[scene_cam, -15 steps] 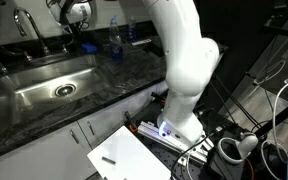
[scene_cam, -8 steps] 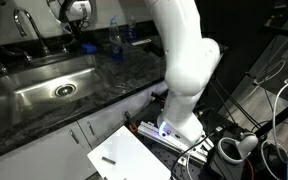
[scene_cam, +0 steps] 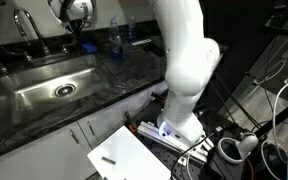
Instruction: Open the kitchen faucet
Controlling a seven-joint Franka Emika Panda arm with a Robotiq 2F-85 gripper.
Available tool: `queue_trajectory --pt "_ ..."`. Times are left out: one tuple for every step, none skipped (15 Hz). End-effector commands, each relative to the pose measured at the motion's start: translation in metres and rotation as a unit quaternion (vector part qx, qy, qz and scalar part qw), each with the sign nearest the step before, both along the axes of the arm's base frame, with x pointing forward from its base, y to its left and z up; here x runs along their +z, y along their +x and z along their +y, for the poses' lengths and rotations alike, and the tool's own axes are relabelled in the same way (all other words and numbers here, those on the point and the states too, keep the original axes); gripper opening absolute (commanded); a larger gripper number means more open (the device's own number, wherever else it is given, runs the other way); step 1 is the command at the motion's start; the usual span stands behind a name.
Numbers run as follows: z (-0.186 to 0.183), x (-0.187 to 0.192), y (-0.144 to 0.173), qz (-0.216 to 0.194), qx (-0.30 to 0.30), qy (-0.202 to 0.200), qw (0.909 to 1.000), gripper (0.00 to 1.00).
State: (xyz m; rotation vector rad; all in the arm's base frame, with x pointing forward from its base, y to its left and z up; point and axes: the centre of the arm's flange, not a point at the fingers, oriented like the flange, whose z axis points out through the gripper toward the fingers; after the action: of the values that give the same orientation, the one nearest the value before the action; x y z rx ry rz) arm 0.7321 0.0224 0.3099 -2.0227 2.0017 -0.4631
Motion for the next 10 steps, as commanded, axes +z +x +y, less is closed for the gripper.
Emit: queue_trajectory --pt "0.007 0.004 -0.038 0.02 -0.049 -0.001 0.9986 0.05" --pt "0.008 0.005 -0.04 0.013 -0.069 -0.001 0.9976 0.05" --pt "0.01 0.005 -0.045 0.011 -0.083 0.0 0.9965 0.05" --pt "0.013 0.006 -0.049 0.012 -0.094 0.002 0.9955 0.05" --pt "0.016 0.006 -0.054 0.011 -0.108 0.002 0.9941 0.05" --pt "0.019 0.007 -0.059 0.011 -0.122 0.004 0.9924 0.05" --pt "0.023 0.008 -0.064 0.009 -0.134 0.006 0.9909 0.05" --pt "0.025 0.009 -0.068 0.009 -0.146 0.009 0.9893 0.05" --pt "0.028 0.01 -0.072 0.01 -0.159 0.012 0.9872 0.05" --pt "0.03 0.011 -0.077 0.01 -0.169 0.014 0.9855 0.05"
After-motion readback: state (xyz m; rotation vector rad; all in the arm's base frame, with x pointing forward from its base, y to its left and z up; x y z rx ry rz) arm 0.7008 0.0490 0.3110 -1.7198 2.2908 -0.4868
